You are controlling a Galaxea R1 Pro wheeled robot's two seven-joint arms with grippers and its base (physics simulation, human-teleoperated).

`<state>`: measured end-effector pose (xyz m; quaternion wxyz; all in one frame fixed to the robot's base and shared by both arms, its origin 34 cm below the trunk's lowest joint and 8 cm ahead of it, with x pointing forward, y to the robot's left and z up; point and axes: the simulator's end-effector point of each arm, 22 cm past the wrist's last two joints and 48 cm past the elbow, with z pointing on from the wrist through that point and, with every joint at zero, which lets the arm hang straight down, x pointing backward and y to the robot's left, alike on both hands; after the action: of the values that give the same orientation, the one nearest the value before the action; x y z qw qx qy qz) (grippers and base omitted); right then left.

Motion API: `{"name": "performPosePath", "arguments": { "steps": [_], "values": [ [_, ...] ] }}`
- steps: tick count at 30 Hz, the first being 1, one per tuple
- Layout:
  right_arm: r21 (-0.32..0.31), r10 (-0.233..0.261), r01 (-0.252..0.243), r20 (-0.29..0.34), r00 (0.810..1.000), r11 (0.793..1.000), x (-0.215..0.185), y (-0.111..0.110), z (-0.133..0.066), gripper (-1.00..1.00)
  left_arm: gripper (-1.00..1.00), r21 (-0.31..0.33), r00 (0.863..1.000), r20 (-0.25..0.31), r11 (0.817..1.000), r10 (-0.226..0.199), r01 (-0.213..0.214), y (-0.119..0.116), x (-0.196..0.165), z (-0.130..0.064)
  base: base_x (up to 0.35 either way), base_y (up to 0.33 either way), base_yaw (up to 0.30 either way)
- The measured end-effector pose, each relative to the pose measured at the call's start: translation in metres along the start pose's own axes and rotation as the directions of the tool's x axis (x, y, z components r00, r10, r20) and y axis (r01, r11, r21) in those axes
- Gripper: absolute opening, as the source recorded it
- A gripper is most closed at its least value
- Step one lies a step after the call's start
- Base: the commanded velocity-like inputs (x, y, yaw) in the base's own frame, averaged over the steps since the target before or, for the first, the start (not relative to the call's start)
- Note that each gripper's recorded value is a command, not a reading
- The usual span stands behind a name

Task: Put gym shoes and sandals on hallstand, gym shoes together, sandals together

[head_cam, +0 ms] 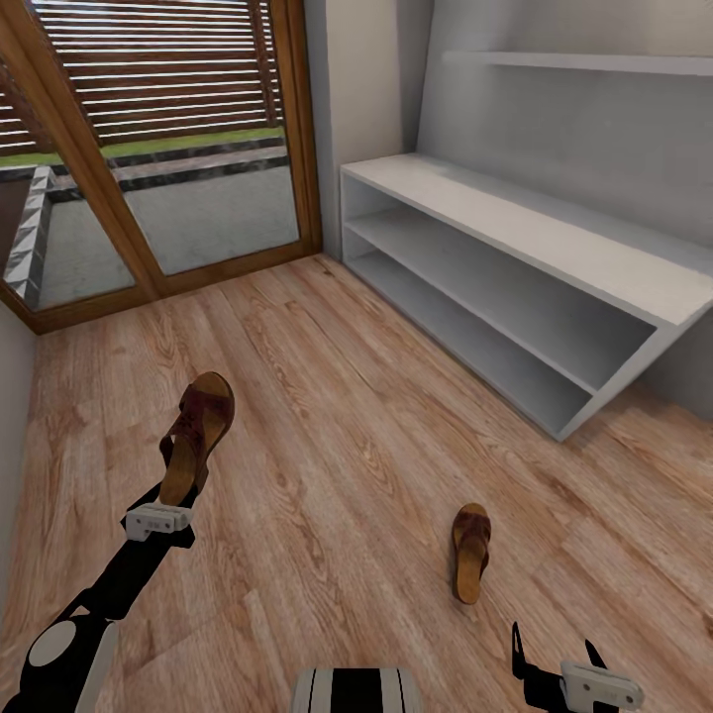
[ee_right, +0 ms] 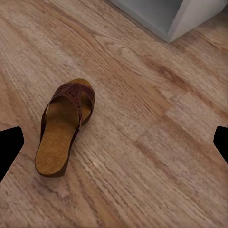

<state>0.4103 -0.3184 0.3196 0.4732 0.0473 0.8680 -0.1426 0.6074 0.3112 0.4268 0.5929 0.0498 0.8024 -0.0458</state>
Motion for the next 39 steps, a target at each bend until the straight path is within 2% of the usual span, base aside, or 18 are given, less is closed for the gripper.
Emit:
{"name": "performPosePath", "arguments": {
  "steps": [39],
  "values": [
    [0.003,0.001,-0.001,0.000,1.000,1.000,0.0001,-0.0009,0.0000,1.00,-1.00,0.001,1.000,0.000,1.000,-0.001,0.001,-0.0005,0.0000,0.0000,-0.051,0.051,-0.001]
  ]
}}
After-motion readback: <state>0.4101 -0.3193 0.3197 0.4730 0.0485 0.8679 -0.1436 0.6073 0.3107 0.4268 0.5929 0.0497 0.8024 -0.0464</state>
